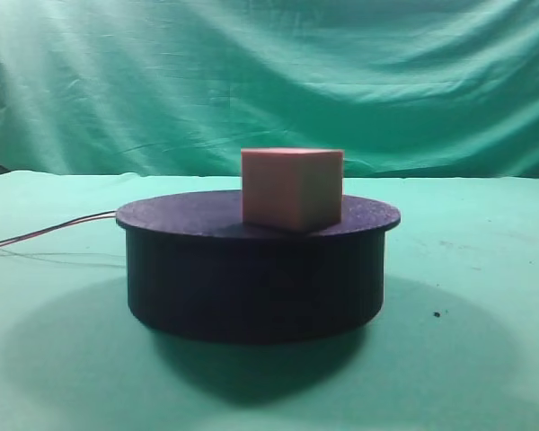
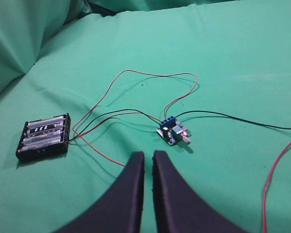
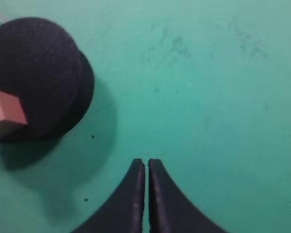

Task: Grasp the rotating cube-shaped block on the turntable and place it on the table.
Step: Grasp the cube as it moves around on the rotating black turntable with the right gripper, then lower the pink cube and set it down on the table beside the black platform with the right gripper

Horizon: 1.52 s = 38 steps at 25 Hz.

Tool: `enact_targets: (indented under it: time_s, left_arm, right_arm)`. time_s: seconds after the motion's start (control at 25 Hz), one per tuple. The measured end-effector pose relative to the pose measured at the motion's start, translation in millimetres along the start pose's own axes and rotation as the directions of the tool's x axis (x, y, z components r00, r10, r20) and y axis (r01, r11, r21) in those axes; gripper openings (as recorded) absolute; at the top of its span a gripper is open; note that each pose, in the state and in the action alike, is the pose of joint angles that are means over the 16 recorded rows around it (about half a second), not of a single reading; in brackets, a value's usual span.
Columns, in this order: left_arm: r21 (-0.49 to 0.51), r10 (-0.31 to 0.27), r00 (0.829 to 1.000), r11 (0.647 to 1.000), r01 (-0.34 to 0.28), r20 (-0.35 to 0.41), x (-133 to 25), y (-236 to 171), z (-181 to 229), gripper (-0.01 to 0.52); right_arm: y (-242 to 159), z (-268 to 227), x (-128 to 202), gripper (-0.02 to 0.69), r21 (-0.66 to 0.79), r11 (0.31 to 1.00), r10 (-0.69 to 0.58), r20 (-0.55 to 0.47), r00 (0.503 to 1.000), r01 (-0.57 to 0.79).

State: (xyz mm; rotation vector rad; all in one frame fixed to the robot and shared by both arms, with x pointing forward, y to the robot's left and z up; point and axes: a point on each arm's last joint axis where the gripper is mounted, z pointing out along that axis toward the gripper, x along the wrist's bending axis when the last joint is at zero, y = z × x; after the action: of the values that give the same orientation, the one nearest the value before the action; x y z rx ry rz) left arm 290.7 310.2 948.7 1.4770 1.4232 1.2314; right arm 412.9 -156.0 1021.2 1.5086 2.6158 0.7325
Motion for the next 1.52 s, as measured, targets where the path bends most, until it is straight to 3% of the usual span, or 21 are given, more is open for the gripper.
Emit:
enact_targets:
  time_s: [0.28, 0.44, 0.72, 1.04, 1.28, 1.52]
  left_arm:
    - [0.000, 0.000, 1.000, 1.000, 0.000, 0.000, 0.0, 0, 0, 0.000]
    - [0.000, 0.000, 1.000, 1.000, 0.000, 0.000, 0.0, 0, 0, 0.000]
    - [0.000, 0.000, 1.000, 1.000, 0.000, 0.000, 0.0, 0, 0, 0.000]
    - [0.000, 0.000, 1.000, 1.000, 0.000, 0.000, 0.0, 0, 0, 0.000]
    - [0.000, 0.000, 1.000, 1.000, 0.000, 0.000, 0.0, 0, 0, 0.000]
    - [0.000, 0.000, 1.000, 1.000, 0.000, 0.000, 0.0, 0, 0, 0.000]
  right_arm:
    - [33, 28, 11, 0.511, 0.098, 0.994, -0.036, -0.019, 0.999, 0.038]
    - [44, 45, 11, 0.574, 0.139, 0.989, -0.046, -0.022, 0.999, 0.048]
    - [54, 65, 9, 0.422, 0.170, 0.982, -0.080, -0.013, 0.997, 0.081]
    - [58, 43, -4, 0.249, 0.131, 0.989, -0.086, 0.090, 0.992, 0.074]
    - [41, 33, -23, 0.237, 0.117, 0.993, -0.034, 0.167, 0.985, 0.014]
    - [16, 51, -39, 0.259, 0.144, 0.989, 0.017, 0.180, 0.983, -0.043]
